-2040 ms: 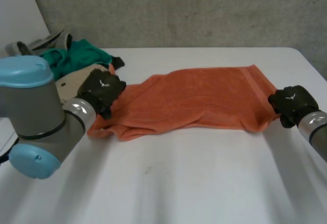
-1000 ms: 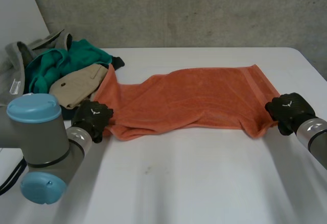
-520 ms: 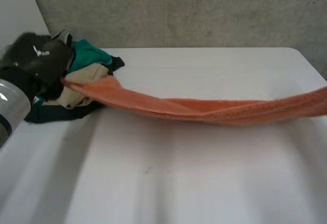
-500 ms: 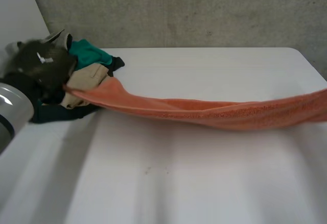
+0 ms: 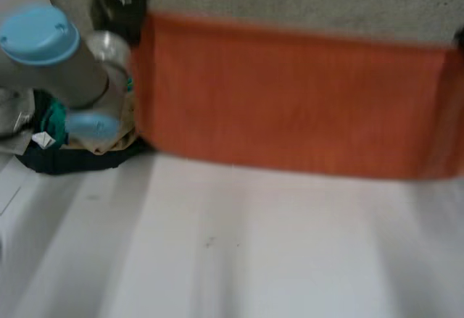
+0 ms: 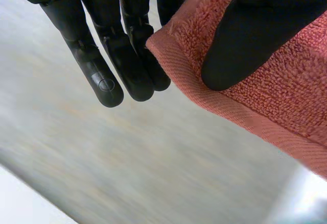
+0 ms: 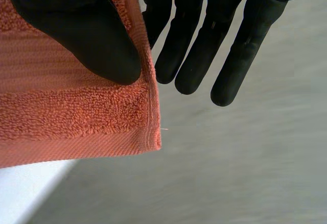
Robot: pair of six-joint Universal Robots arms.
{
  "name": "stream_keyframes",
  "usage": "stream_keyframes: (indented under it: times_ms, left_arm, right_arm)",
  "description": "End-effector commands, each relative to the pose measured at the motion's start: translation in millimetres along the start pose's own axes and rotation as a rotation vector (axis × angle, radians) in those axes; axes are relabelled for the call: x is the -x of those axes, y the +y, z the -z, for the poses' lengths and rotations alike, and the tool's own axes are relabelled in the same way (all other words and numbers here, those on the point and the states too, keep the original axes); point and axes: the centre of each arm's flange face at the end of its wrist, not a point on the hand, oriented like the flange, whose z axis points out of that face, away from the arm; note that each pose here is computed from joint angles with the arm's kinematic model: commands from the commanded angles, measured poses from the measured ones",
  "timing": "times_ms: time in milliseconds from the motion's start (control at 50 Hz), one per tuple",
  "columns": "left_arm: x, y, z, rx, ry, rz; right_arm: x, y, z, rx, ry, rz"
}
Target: Fold the laundry.
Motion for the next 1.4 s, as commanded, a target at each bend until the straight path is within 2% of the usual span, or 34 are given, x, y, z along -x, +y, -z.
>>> stream_keyframes:
  times_ms: [20,100,240,400,500,580,640,780,960,1060,1160,1260,1400]
  left_arm:
    - [45.2,-54.5,-32.4,-0.272,-0.265,0.017]
    - [41.3,-49.3,-27.1,-0.232,-0.258,0.029]
    - [17.6,-10.7,5.0,-0.091,-0.138,0.061]
    - [-23.6,36.2,47.7,0.077,0.007,0.052]
    - [-55.8,68.6,86.3,0.199,0.128,0.037]
    - [-74.3,82.5,117.3,0.279,0.216,0.028]
    - [-78.1,86.8,143.3,0.346,0.28,0.018]
    - [-54.4,65.3,194.3,0.476,0.395,-0.01]
    - [-24.6,27.1,288.4,0.687,0.683,-0.127]
    - [-15.9,21.4,320.0,0.784,0.827,-0.192]
    - [-18.4,20.0,303.8,0.73,0.783,-0.18]
    - [-36.4,31.9,252.2,0.591,0.637,-0.165]
    - [-62.0,50.3,179.7,0.422,0.441,-0.149]
  right_arm:
    - [-81.9,-57.3,-17.4,-0.361,0.426,-0.068]
    - [-83.7,-59.9,-15.1,-0.37,0.408,-0.089]
    - [-44.5,-38.3,-12.9,-0.264,0.23,-0.133]
    - [28.0,3.9,-8.3,-0.141,0.003,-0.169]
    - [85.0,39.5,5.9,-0.025,-0.17,-0.203]
    - [109.4,61.2,20.3,0.063,-0.274,-0.222]
    - [113.7,75.5,34.6,0.145,-0.34,-0.232]
    - [95.8,88.2,71.4,0.305,-0.48,-0.219]
    - [50.2,96.1,149.0,0.548,-0.746,-0.1]
    - [39.5,104.4,172.1,0.6,-0.841,-0.038]
    - [37.6,109.7,162.4,0.575,-0.765,-0.022]
    - [50.7,99.6,134.1,0.452,-0.627,-0.012]
    - [85.0,87.4,93.4,0.279,-0.518,0.022]
